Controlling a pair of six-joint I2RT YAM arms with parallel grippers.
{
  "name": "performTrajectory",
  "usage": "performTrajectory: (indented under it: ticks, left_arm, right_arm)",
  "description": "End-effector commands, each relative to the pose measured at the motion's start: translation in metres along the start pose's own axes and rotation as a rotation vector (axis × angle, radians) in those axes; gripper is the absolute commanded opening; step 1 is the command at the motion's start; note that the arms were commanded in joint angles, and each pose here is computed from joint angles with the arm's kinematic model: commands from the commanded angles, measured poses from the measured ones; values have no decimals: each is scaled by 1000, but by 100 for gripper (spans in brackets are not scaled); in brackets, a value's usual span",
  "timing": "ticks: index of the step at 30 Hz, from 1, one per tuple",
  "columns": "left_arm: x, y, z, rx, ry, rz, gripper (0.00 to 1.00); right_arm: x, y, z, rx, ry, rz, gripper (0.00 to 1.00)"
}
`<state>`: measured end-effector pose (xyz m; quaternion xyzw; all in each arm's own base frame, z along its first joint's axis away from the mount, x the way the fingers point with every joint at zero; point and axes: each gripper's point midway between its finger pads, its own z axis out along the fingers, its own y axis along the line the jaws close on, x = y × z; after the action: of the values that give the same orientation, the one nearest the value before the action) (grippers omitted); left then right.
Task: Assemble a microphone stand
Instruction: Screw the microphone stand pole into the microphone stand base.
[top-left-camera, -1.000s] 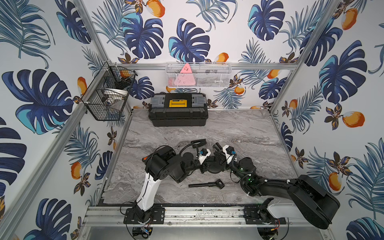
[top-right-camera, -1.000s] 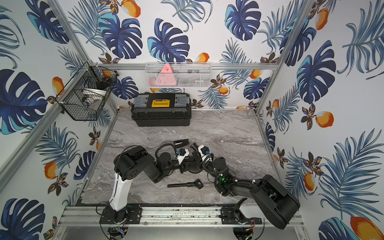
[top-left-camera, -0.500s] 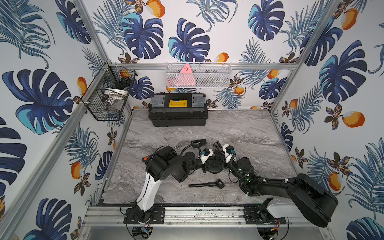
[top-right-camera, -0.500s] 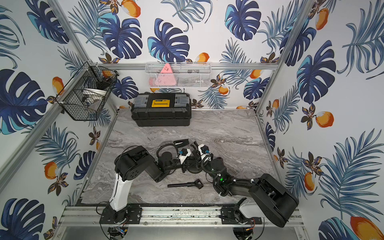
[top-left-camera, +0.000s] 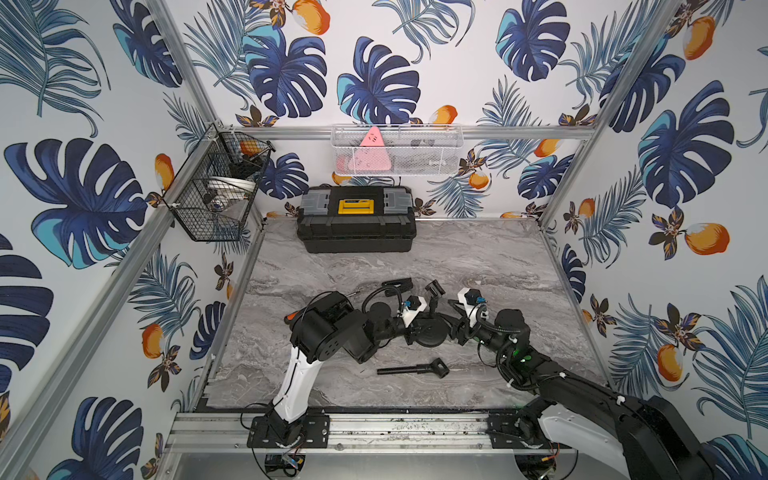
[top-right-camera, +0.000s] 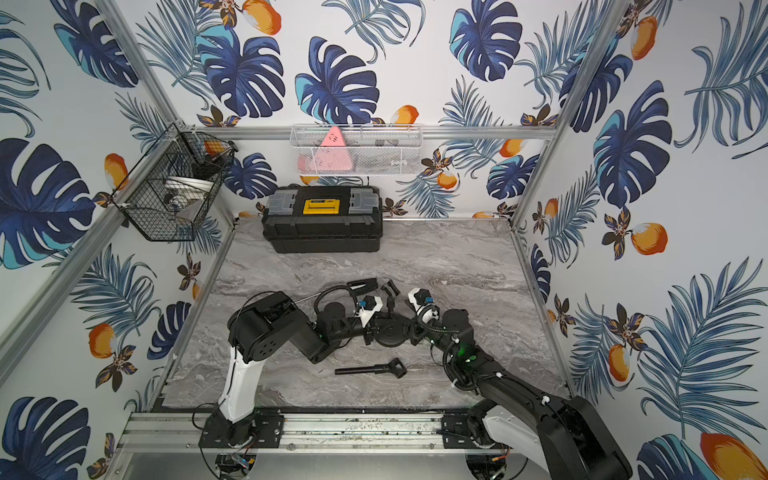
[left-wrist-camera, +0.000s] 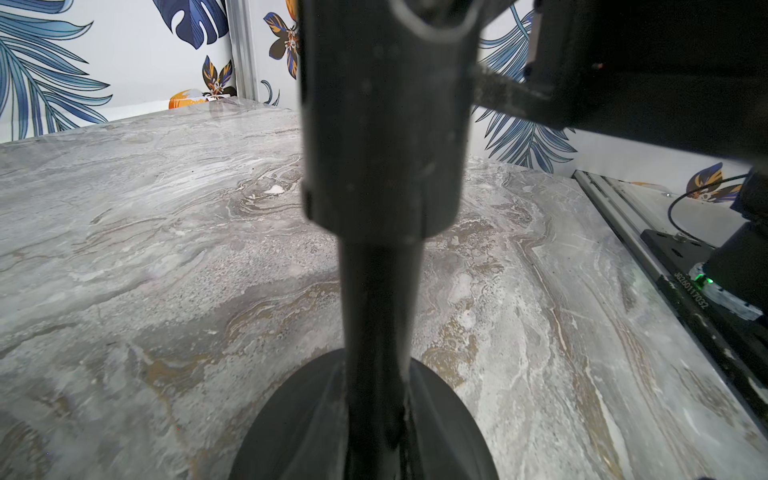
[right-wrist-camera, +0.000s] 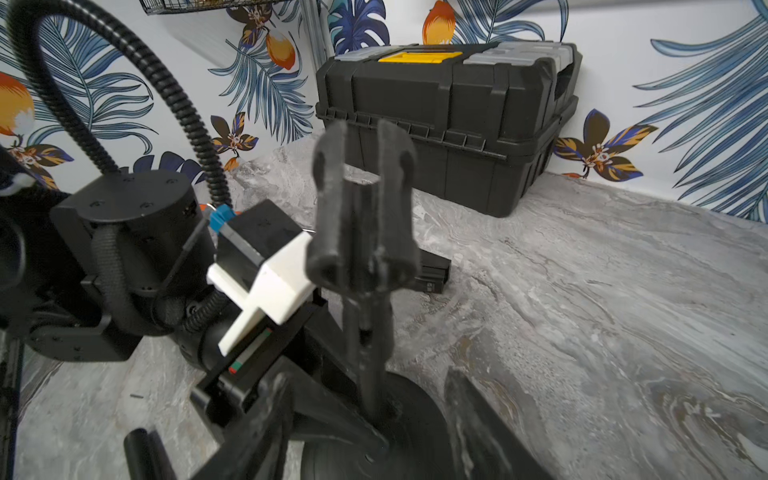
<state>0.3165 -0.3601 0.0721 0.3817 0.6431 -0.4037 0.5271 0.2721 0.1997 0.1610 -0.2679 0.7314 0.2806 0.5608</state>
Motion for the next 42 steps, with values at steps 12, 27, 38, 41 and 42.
performTrajectory:
  ticks: [12,27,38,41,42]
  left_arm:
    - [12,-4,-8,-34,28,65,13]
    - [15,-7,-7,-26,46,94,13]
    - [19,-7,-4,-17,59,82,13]
    - [20,-7,-3,-18,63,81,14]
    - [20,-6,-3,-21,64,80,15]
  right_arm:
    - [5,29,11,-312,97,-2,59]
    - [-5,15,36,-382,68,-69,59]
    - [-10,22,40,-456,15,-111,38]
    - [-10,20,41,-443,-6,-114,21]
    - [-10,19,41,-432,-9,-113,14]
